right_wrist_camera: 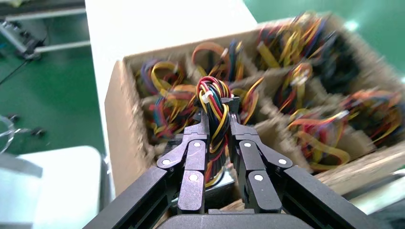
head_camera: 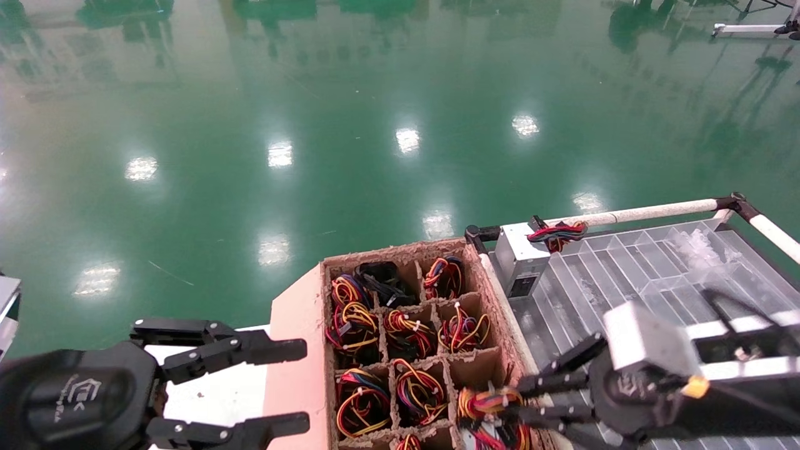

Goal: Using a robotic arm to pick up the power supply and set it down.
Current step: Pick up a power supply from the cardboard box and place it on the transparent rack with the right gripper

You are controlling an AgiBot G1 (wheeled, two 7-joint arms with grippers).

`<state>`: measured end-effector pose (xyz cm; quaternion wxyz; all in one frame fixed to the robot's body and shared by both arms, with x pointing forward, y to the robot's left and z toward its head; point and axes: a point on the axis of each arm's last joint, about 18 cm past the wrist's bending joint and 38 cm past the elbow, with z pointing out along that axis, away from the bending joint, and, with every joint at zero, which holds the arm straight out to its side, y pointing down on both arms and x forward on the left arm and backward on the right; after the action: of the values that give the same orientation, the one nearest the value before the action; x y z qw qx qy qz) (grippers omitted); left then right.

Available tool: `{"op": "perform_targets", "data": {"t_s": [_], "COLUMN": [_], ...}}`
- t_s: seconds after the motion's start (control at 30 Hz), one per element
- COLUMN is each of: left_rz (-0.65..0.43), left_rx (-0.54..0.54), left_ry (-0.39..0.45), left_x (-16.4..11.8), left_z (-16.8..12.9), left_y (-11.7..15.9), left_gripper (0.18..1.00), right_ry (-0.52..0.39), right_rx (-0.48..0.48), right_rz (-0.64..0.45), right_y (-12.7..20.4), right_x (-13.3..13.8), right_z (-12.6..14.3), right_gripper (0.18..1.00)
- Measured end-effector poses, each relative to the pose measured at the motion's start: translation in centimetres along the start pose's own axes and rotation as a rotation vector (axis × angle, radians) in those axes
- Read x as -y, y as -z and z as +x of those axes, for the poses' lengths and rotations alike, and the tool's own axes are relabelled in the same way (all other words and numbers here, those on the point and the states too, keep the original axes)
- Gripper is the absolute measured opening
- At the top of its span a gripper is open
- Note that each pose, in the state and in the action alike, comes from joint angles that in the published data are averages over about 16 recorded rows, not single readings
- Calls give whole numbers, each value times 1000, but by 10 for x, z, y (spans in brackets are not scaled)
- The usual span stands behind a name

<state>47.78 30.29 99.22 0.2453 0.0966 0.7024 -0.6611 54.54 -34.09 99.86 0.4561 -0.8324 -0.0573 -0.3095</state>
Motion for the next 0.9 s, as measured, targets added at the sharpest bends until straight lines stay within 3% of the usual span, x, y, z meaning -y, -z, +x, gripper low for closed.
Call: {"op": "perform_targets", "data": {"t_s": [0.57, 0.9], "left_rz": [0, 0], "left_rx": [0, 0], "left_ry": [0, 0], "left_x": [0, 0], "left_z": [0, 0], "left_y": [0, 0], "left_gripper": [807, 943], "right_ry": [179, 257], "right_rx": [-253, -368], "right_rz": [169, 191], "right_y": [56, 85], "right_x": [55, 69], "right_z": [44, 65], "right_gripper": [245, 244]}}
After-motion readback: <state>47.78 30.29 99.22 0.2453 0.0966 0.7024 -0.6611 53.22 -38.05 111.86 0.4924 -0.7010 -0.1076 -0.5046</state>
